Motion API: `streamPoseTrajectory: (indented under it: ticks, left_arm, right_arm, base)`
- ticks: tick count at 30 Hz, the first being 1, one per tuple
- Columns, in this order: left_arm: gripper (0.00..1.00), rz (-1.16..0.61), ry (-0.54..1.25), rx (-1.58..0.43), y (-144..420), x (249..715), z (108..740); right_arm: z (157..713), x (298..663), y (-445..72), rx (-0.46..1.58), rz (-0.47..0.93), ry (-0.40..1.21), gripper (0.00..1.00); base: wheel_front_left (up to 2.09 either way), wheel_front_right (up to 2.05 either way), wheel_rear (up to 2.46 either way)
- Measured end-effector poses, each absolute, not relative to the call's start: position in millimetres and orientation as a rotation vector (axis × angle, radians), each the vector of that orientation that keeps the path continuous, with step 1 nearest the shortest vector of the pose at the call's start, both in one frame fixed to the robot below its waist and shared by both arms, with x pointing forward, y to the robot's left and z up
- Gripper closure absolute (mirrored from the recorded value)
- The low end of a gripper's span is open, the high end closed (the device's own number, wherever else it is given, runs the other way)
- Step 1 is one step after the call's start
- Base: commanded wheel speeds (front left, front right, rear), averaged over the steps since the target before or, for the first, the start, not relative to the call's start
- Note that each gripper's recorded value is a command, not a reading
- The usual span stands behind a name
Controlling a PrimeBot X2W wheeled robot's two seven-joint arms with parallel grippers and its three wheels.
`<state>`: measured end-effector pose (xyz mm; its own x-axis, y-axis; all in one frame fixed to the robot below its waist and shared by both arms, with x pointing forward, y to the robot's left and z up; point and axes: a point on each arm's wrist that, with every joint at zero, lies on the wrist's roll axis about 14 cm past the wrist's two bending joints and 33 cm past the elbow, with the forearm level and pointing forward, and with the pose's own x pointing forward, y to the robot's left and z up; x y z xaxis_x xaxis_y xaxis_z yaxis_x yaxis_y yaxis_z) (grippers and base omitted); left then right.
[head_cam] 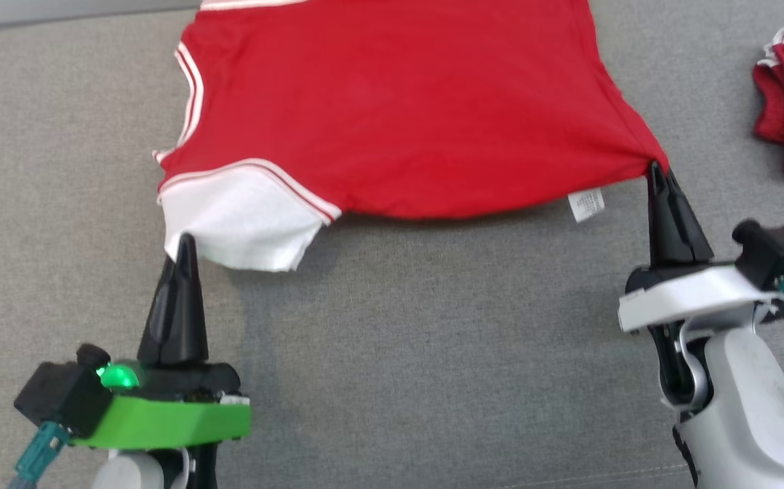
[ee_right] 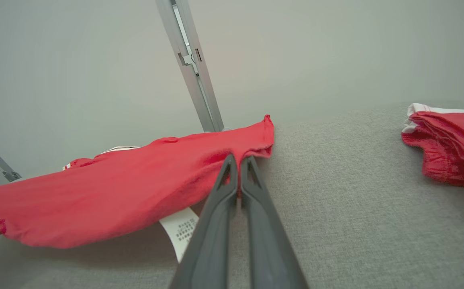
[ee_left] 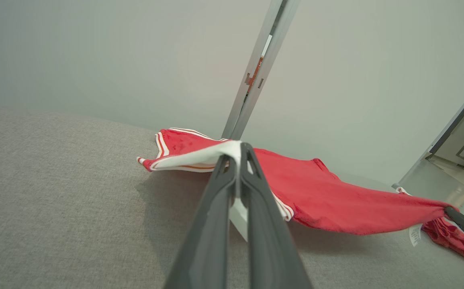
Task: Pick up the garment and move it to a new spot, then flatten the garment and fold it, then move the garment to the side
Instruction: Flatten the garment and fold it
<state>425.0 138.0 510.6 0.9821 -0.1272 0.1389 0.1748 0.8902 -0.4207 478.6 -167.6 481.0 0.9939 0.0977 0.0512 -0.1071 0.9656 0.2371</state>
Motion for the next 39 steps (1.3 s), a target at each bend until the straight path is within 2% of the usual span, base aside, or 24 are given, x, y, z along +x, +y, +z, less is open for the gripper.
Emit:
streamPoseTrajectory:
  ticks: [12, 17, 28, 39]
  left_arm:
    - [1.0, -0.169, -0.125, -0.443, 132.5, 330.5, 558.1]
    - [1.0, -0.177, -0.07, -0.461, 127.2, 310.6, 555.4]
    - [1.0, -0.157, 0.112, -0.475, 121.5, 318.0, 496.5]
    - [1.0, -0.189, 0.073, -0.442, 116.2, 364.5, 491.6]
  right_arm:
    - [525.1, 384.2, -180.9, 0.266, 0.061, -0.145, 1.0]
    - [521.5, 357.9, -188.2, 0.248, 0.037, -0.108, 1.0]
    - [463.0, 353.2, -184.6, 0.323, 0.005, 0.072, 1.0]
    - [443.8, 378.8, -177.9, 0.36, 0.003, 0.101, 1.0]
  base:
    - [0.0, 0.0, 0.0]
    - [0.0, 0.0, 0.0]
    - [0.0, 0.0, 0.0]
    - [0.0, 0.0, 0.0]
